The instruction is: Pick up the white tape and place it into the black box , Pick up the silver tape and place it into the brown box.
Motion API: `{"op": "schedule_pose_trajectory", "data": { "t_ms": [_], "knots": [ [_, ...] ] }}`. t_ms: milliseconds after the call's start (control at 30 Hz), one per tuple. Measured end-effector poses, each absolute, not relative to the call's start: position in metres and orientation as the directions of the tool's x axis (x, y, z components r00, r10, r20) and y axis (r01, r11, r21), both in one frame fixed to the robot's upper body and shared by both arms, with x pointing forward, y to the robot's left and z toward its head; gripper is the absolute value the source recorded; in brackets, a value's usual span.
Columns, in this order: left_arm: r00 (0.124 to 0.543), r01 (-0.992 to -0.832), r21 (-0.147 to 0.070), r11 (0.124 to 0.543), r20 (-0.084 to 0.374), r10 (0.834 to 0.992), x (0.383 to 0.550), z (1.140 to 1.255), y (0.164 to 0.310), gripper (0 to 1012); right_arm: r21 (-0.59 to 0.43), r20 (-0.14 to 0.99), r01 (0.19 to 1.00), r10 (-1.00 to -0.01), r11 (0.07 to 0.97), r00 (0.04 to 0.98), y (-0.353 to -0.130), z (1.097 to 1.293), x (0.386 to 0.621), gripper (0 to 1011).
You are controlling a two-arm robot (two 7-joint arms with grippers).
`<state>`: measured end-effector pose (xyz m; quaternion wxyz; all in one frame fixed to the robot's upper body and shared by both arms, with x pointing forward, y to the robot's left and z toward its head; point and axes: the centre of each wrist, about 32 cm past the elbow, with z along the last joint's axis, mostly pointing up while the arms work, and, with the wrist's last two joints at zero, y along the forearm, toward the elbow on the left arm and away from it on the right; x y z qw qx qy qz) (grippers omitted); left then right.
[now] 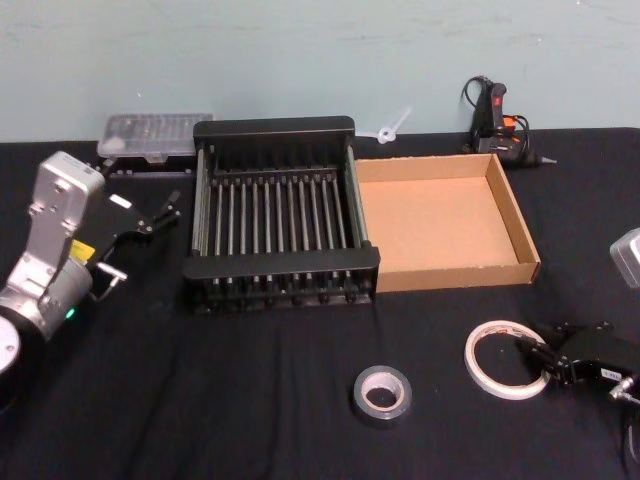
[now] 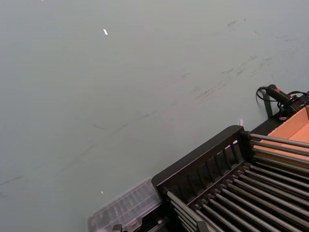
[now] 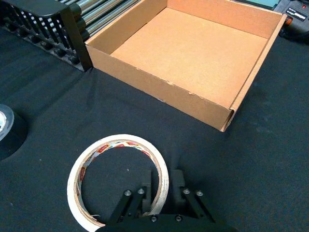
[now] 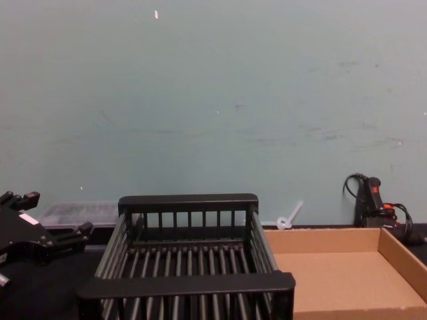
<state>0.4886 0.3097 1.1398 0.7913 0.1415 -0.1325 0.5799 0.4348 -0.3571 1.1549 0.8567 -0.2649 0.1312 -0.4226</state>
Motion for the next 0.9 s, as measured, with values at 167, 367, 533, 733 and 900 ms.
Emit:
{"op": "schedule_pose_trajectory", "data": {
  "t_ms": [167,367,533,733,900],
  "knots": [
    [0.292,-0.955,0.07,0.287,0.374,0.88,0.4886,1.1398,0.3097,1001,-0.565,-0.001,0.655,-0.794,0.502,0.608,-0.3571,1.1549,0.4348,151],
    [0.292,-0.955,0.07,0.287,0.374,0.88,0.4886,1.1398,0.3097,1001,-0.565,-0.001,0.655,-0.794,0.502,0.608,-0.3571,1.1549,0.4348,99],
    [0.292,-0.955,0.07,0.287,0.374,0.88,0.4886,1.1398,0.3097,1001,-0.565,-0.001,0.655,-0.794,0.502,0.608,-0.3571,1.1549,0.4348,99],
    [0.292,-0.955,0.07,0.287,0.374,0.88,0.4886,1.1398,0.3097,1001,-0.565,-0.001,0.655,-0.794,0.502,0.608,-0.3571,1.1549,0.4348,99],
    [0.292,-0.955,0.07,0.287,0.374,0.88,0.4886,1.1398,0.3097,1001,-0.565,-0.001,0.655,-0.794,0.502,0.608,-0.3571,1.1549,0.4348,99]
  ]
}}
